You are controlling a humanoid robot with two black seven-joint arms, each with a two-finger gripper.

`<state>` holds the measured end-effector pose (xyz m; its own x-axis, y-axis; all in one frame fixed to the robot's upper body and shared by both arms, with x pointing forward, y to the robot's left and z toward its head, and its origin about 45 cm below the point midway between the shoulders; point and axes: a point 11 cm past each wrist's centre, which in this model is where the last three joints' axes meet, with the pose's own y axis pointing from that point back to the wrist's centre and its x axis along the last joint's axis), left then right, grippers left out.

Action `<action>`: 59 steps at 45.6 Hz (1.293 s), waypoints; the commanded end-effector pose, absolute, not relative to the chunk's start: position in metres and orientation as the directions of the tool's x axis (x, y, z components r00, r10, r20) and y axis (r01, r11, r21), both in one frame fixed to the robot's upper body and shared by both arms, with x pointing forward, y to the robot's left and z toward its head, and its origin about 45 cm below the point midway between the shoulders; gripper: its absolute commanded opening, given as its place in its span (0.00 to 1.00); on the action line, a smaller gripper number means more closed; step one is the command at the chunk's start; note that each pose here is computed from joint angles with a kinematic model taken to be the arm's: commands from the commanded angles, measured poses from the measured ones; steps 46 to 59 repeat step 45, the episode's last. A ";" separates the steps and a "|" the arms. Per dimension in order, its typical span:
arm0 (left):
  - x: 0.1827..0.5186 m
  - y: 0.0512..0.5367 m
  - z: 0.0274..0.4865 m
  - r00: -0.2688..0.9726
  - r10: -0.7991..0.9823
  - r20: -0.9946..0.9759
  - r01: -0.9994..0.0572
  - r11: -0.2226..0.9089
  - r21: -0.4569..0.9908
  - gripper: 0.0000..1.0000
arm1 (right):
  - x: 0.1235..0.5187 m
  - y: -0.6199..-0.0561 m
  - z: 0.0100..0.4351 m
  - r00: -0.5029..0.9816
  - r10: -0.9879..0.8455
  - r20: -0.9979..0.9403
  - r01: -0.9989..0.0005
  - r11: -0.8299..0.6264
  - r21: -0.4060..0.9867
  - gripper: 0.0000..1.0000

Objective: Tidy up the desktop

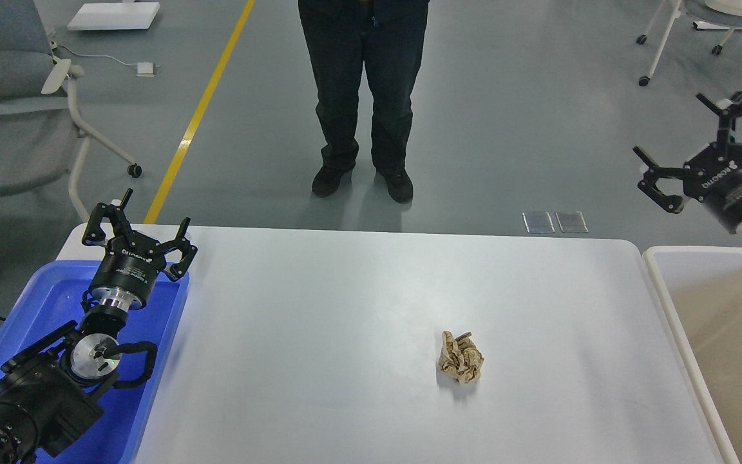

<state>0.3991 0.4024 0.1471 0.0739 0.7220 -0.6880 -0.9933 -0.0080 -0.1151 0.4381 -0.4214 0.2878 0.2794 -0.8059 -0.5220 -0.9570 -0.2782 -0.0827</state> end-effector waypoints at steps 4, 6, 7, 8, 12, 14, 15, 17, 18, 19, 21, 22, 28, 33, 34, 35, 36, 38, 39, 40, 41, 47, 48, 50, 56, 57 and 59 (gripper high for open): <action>0.399 0.402 0.147 0.074 0.721 -0.689 -0.993 -0.008 -0.115 1.00 | 0.459 -0.334 0.275 0.368 -0.682 -0.632 -0.920 -0.367 -0.140 1.00; 0.399 0.403 0.147 0.074 0.722 -0.688 -0.993 -0.009 -0.115 1.00 | 0.461 -0.325 0.272 0.372 -0.664 -0.649 -0.917 -0.372 -0.146 1.00; 0.399 0.402 0.147 0.074 0.721 -0.689 -0.993 -0.008 -0.115 1.00 | 0.461 -0.320 0.271 0.374 -0.653 -0.658 -0.916 -0.373 -0.151 1.00; 0.399 0.402 0.147 0.074 0.721 -0.689 -0.993 -0.009 -0.116 1.00 | 0.461 -0.317 0.267 0.373 -0.643 -0.669 -0.916 -0.372 -0.152 1.00; 0.399 0.402 0.147 0.074 0.721 -0.689 -0.993 -0.008 -0.115 1.00 | 0.463 -0.302 0.253 0.353 -0.607 -0.712 -0.921 -0.360 -0.150 1.00; 0.399 0.402 0.147 0.074 0.721 -0.689 -0.993 -0.008 -0.115 1.00 | 0.464 -0.297 0.244 0.333 -0.593 -0.733 -0.927 -0.346 -0.142 1.00; 0.399 0.402 0.147 0.074 0.721 -0.689 -0.993 -0.008 -0.115 1.00 | 0.465 -0.294 0.239 0.322 -0.588 -0.742 -0.931 -0.339 -0.135 1.00; 0.399 0.402 0.147 0.074 0.721 -0.689 -0.993 -0.009 -0.116 1.00 | 0.465 -0.289 0.230 0.301 -0.576 -0.760 -0.936 -0.329 -0.122 1.00; 0.399 0.402 0.147 0.074 0.721 -0.689 -0.993 -0.008 -0.115 1.00 | 0.466 -0.286 0.225 0.291 -0.570 -0.768 -0.939 -0.325 -0.115 1.00; 0.399 0.402 0.147 0.074 0.721 -0.689 -0.993 -0.008 -0.115 1.00 | 0.466 -0.283 0.221 0.285 -0.564 -0.775 -0.940 -0.323 -0.110 1.00; 0.399 0.402 0.147 0.074 0.721 -0.689 -0.993 -0.008 -0.115 1.00 | 0.466 -0.278 0.215 0.273 -0.555 -0.786 -0.942 -0.319 -0.102 1.00; 0.399 0.402 0.147 0.074 0.721 -0.689 -0.993 -0.008 -0.115 1.00 | 0.465 -0.277 0.211 0.264 -0.554 -0.789 -0.944 -0.317 -0.093 1.00; 0.399 0.402 0.147 0.074 0.721 -0.689 -0.993 -0.008 -0.115 1.00 | 0.463 -0.262 0.198 0.247 -0.533 -0.809 -0.943 -0.324 -0.075 1.00; 0.399 0.402 0.147 0.074 0.721 -0.689 -0.993 -0.008 -0.115 1.00 | 0.458 -0.253 0.188 0.235 -0.515 -0.824 -0.943 -0.326 -0.065 1.00; 0.399 0.402 0.147 0.074 0.721 -0.689 -0.993 -0.008 -0.115 1.00 | 0.457 -0.253 0.185 0.229 -0.513 -0.827 -0.944 -0.324 -0.061 1.00; 0.399 0.402 0.147 0.074 0.721 -0.689 -0.993 -0.008 -0.115 1.00 | 0.455 -0.252 0.182 0.226 -0.511 -0.829 -0.945 -0.323 -0.058 1.00; 0.399 0.402 0.147 0.074 0.721 -0.689 -0.993 -0.008 -0.115 1.00 | 0.454 -0.251 0.180 0.222 -0.509 -0.832 -0.945 -0.322 -0.055 1.00; 0.399 0.402 0.147 0.074 0.721 -0.689 -0.993 -0.008 -0.115 1.00 | 0.451 -0.248 0.175 0.215 -0.503 -0.837 -0.946 -0.320 -0.051 1.00; 0.399 0.402 0.147 0.074 0.721 -0.689 -0.993 -0.008 -0.115 1.00 | 0.450 -0.248 0.173 0.210 -0.501 -0.839 -0.947 -0.319 -0.047 1.00; 0.399 0.402 0.147 0.074 0.721 -0.689 -0.993 -0.008 -0.115 1.00 | 0.449 -0.247 0.170 0.206 -0.499 -0.842 -0.947 -0.319 -0.043 1.00; 0.399 0.402 0.147 0.074 0.721 -0.689 -0.993 -0.008 -0.115 1.00 | 0.447 -0.248 0.168 0.202 -0.499 -0.843 -0.948 -0.317 -0.039 1.00; 0.399 0.402 0.147 0.074 0.721 -0.689 -0.993 -0.009 -0.116 1.00 | 0.444 -0.248 0.162 0.189 -0.496 -0.847 -0.950 -0.310 -0.031 1.00; 0.399 0.402 0.147 0.074 0.721 -0.689 -0.993 -0.009 -0.116 1.00 | 0.444 -0.248 0.162 0.189 -0.496 -0.847 -0.950 -0.310 -0.031 1.00; 0.399 0.402 0.147 0.074 0.721 -0.689 -0.993 -0.009 -0.116 1.00 | 0.444 -0.248 0.162 0.189 -0.496 -0.847 -0.950 -0.310 -0.031 1.00; 0.399 0.402 0.147 0.074 0.721 -0.689 -0.993 -0.009 -0.116 1.00 | 0.444 -0.248 0.162 0.189 -0.496 -0.847 -0.950 -0.310 -0.031 1.00; 0.399 0.402 0.147 0.074 0.721 -0.689 -0.993 -0.009 -0.116 1.00 | 0.444 -0.248 0.162 0.189 -0.496 -0.847 -0.950 -0.310 -0.031 1.00; 0.399 0.402 0.147 0.074 0.721 -0.689 -0.993 -0.009 -0.116 1.00 | 0.444 -0.248 0.162 0.189 -0.496 -0.847 -0.950 -0.310 -0.031 1.00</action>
